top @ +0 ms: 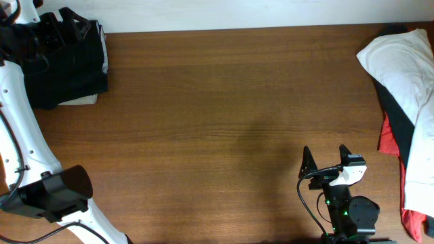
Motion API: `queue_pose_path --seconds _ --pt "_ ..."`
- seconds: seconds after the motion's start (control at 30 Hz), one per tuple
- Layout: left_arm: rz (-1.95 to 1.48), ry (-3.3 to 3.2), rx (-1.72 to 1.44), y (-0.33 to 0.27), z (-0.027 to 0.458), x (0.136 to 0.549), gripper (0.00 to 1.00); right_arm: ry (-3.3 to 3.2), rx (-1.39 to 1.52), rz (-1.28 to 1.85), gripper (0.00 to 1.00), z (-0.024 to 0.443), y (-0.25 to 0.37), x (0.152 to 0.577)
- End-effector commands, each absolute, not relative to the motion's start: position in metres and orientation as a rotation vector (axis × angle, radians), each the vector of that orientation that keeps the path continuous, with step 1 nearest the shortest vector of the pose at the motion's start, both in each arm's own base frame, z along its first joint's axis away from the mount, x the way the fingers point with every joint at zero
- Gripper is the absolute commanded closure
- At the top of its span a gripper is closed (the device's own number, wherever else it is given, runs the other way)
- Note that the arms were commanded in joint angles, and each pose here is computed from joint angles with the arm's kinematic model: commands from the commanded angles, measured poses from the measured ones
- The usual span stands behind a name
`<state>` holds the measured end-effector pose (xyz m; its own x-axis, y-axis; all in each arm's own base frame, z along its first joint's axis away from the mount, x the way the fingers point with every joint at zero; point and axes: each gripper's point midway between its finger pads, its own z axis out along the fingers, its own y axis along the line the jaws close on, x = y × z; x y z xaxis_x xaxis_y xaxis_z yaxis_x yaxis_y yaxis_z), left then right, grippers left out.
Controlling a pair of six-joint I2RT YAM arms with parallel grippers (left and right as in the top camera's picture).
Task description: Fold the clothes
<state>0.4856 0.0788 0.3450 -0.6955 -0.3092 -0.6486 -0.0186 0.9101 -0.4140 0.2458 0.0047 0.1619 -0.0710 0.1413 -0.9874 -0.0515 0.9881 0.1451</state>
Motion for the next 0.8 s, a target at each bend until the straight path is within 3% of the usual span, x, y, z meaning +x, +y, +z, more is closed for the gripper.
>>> queue_pose_path --seconds 0.0,0.57,0.77 --pt "-0.487 2.281 -0.213 0.077 0.353 0.484 0.01 1.635 0.076 0.148 0.01 0.159 0.003 0.246" --pt "-0.490 2.284 -0.207 0.074 0.352 0.485 0.01 1.635 0.076 0.148 0.01 0.159 0.003 0.246" --pt "-0.479 2.236 -0.158 0.055 0.386 0.457 0.01 1.635 0.076 0.148 0.01 0.159 0.003 0.246"
